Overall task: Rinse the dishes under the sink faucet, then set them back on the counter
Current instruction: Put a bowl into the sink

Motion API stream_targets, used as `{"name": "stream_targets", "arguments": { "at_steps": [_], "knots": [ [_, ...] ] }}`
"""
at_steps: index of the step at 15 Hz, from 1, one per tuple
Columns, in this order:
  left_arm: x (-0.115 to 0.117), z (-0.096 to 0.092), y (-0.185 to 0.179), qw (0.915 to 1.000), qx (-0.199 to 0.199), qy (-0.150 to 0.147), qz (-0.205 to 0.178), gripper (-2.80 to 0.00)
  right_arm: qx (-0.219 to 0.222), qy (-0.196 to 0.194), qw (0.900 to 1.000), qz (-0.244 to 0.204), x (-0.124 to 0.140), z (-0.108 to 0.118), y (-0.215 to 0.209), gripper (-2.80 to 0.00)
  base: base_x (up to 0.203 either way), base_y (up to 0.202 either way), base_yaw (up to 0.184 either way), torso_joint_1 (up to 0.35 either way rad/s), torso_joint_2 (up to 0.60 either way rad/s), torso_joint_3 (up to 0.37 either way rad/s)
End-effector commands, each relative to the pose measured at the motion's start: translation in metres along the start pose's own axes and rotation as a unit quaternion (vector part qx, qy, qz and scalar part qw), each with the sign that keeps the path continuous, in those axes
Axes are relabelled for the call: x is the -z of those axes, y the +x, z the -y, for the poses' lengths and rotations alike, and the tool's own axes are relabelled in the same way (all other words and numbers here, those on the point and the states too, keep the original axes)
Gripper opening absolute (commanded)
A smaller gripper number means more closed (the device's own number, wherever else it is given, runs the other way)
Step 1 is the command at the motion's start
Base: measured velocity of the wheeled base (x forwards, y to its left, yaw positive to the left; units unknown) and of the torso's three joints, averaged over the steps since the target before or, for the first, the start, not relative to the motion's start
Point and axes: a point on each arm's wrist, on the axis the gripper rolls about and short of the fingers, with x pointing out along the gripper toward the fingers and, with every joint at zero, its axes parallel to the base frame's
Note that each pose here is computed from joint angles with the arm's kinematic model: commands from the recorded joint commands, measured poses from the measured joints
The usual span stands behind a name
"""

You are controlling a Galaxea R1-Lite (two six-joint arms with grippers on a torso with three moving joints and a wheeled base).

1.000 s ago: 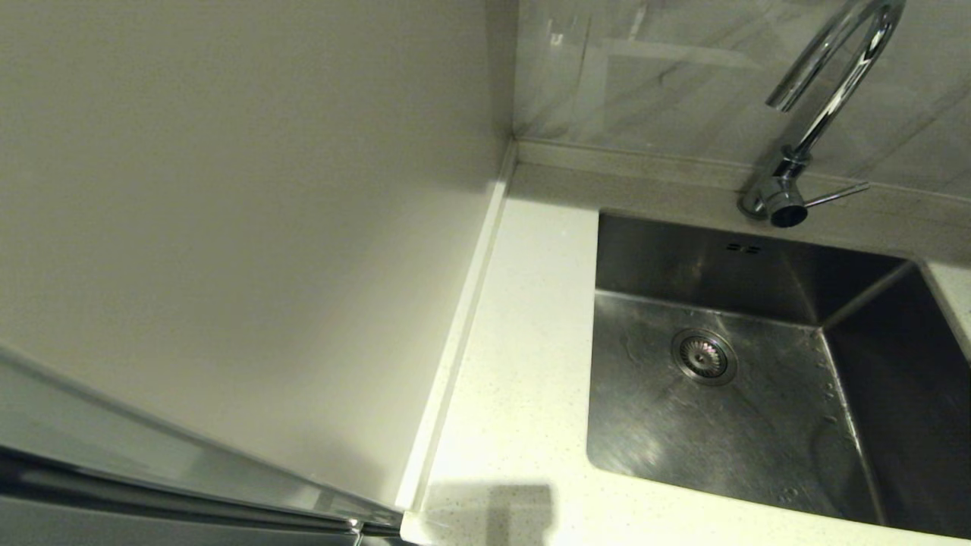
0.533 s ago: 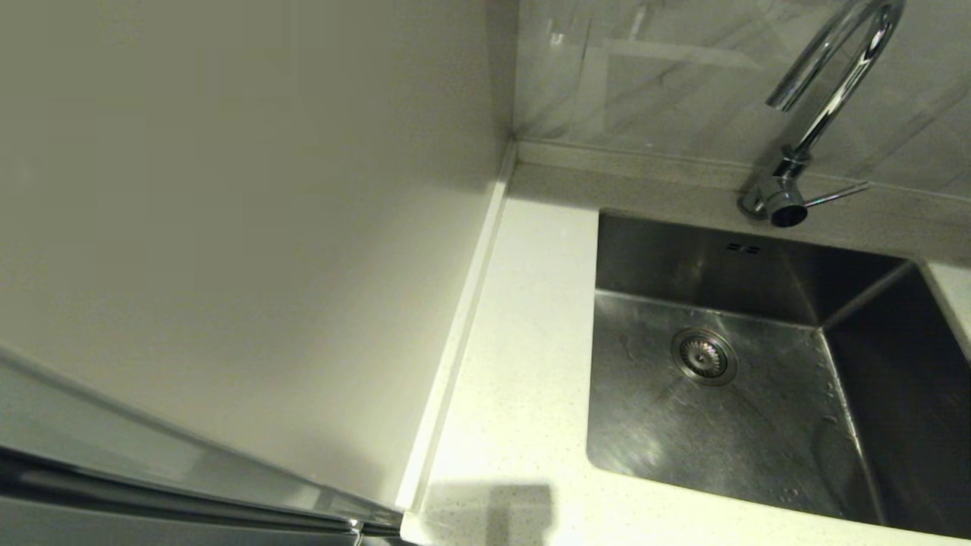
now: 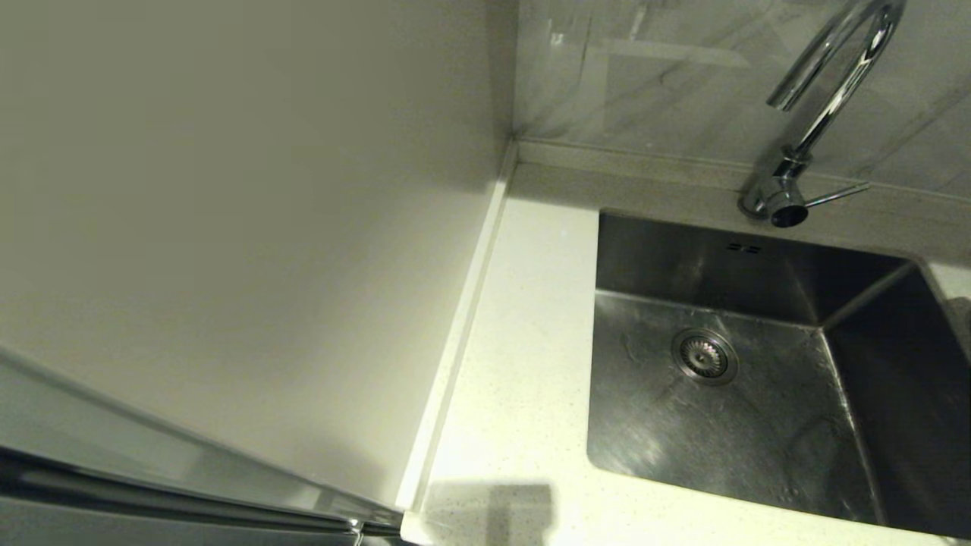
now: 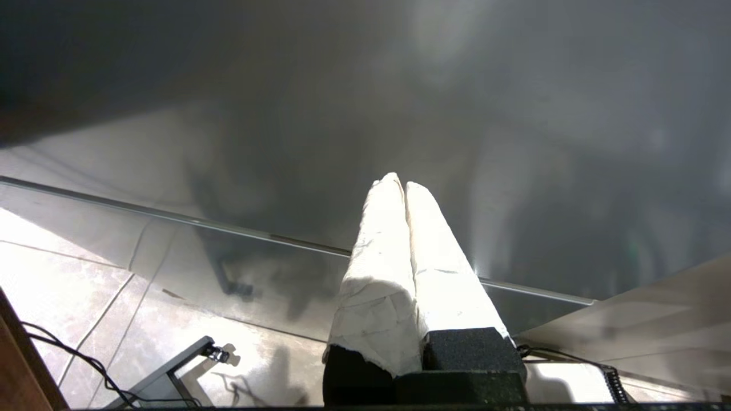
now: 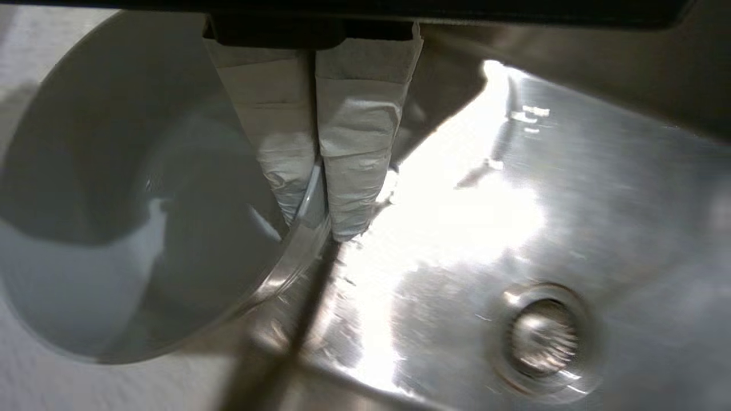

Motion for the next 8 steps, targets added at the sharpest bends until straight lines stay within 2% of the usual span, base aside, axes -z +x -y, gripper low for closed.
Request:
{"name": "stream_targets", "arguments": {
  "at_steps": [1, 4, 6, 8],
  "knots": [
    [0.0, 0.0, 0.0, 1.0, 0.0, 0.0, 0.002, -2.8, 0.003, -0.031, 0.999, 0.037, -0.027, -0.036, -0.036, -2.8, 0.0, 0.0, 0.0, 0.0, 0.0, 0.0],
    [0.0, 0.0, 0.0, 1.0, 0.0, 0.0, 0.002, -2.8, -0.038, -0.024, 0.997, 0.057, -0.037, -0.096, -0.058, -2.8, 0.0, 0.0, 0.0, 0.0, 0.0, 0.0],
    [0.0, 0.0, 0.0, 1.0, -0.001, 0.0, 0.002, -2.8, -0.062, 0.019, 0.996, 0.068, -0.039, -0.134, -0.08, -2.8, 0.0, 0.0, 0.0, 0.0, 0.0, 0.0],
    [0.0, 0.0, 0.0, 1.0, -0.001, 0.0, 0.002, -2.8, -0.09, 0.088, 0.99, 0.067, -0.037, -0.171, -0.109, -2.8, 0.0, 0.0, 0.0, 0.0, 0.0, 0.0]
  ]
}}
